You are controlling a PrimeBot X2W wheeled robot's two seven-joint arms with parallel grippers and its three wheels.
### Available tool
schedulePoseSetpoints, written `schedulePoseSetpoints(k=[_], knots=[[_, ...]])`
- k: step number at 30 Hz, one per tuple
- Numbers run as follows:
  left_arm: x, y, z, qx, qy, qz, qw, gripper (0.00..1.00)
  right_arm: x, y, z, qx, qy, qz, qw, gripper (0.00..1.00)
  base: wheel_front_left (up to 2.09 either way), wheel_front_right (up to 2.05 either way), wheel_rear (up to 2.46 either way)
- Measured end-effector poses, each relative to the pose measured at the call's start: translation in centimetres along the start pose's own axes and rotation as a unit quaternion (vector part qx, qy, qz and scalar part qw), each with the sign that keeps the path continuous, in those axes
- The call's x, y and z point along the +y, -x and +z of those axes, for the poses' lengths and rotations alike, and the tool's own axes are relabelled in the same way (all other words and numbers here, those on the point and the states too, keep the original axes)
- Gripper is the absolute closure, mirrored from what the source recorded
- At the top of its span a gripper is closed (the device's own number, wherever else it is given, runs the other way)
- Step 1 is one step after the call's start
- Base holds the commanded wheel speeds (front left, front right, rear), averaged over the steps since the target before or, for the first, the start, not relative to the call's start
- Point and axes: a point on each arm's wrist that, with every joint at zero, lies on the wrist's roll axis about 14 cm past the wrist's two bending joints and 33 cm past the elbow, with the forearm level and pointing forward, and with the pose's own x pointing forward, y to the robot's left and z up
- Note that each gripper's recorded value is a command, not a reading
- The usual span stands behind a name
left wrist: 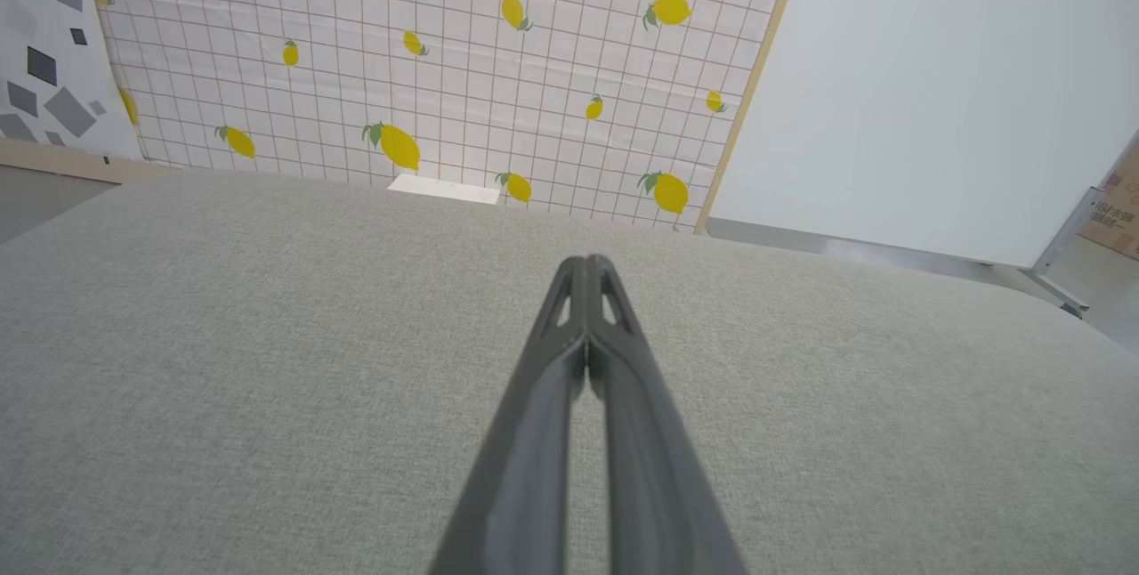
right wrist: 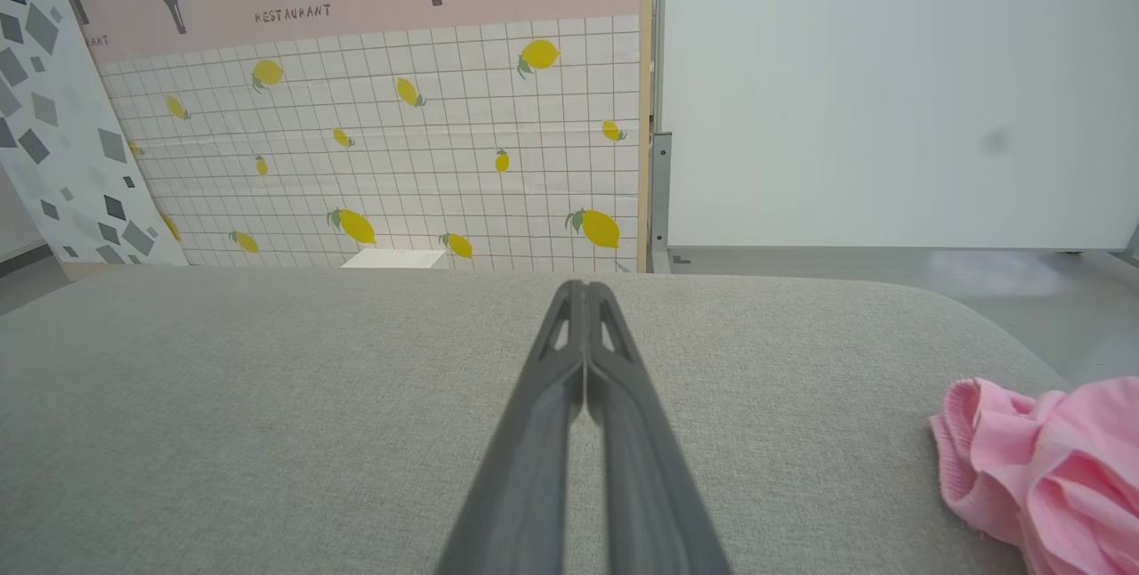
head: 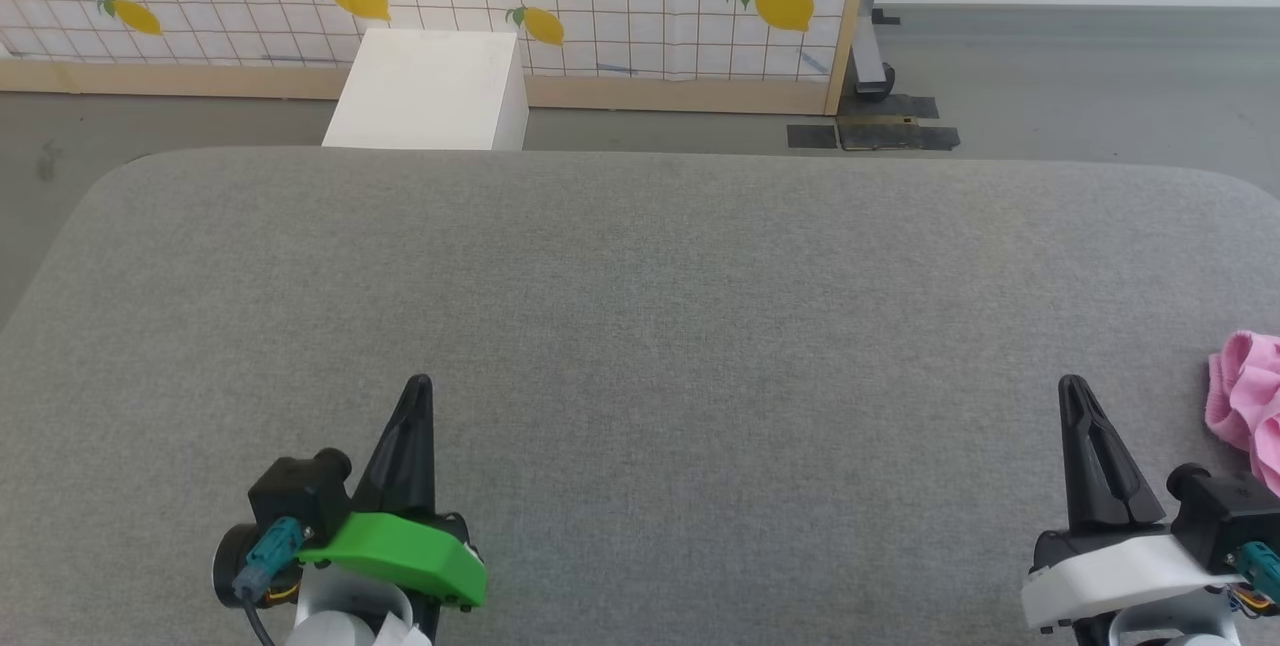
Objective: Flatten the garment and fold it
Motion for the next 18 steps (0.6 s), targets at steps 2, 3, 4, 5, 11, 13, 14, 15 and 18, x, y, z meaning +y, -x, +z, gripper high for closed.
schedulePoseSetpoints(k=[2,3,4,5,11,13,14,15,18], knots=[[-0.02,-0.03,0.07,0.0,-0.003,0.0,1.0,1.0,0.03,0.01,-0.06,0.002,0.0,0.001,1.0,1.0,0.0,0.0,0.0],[-0.03,-0.05,0.09,0.0,-0.005,-0.001,1.0,1.0,0.05,0.01,-0.09,0.004,0.001,0.001,1.0,1.0,0.0,0.0,0.0],[-0.05,-0.06,0.1,0.001,-0.007,-0.001,1.0,1.0,0.08,0.02,-0.1,0.004,0.001,0.001,1.0,1.0,0.0,0.0,0.0],[-0.08,-0.08,0.12,0.001,-0.011,-0.002,1.0,1.0,0.1,0.02,-0.11,0.004,0.002,0.002,1.0,1.0,0.0,0.0,0.0],[-0.05,-0.15,0.28,0.002,-0.019,-0.002,1.0,1.0,0.27,0.03,-0.23,0.01,0.004,0.004,1.0,1.0,0.0,0.0,0.0],[-0.04,-0.17,0.25,0.005,-0.021,-0.002,1.0,1.0,0.33,0.02,-0.25,0.012,0.006,0.005,1.0,1.0,0.0,0.0,0.0],[0.0,-0.18,0.27,0.004,-0.022,0.0,1.0,1.0,0.36,0.01,-0.23,0.011,0.007,0.006,1.0,1.0,0.0,0.0,0.0],[0.04,-0.19,0.29,0.004,-0.024,0.001,1.0,1.0,0.39,0.0,-0.23,0.012,0.008,0.006,1.0,1.0,0.0,0.0,0.0],[0.11,-0.21,0.3,0.006,-0.026,0.002,1.0,1.0,0.46,0.01,-0.31,0.015,0.008,0.007,1.0,1.0,0.0,0.0,0.0]])
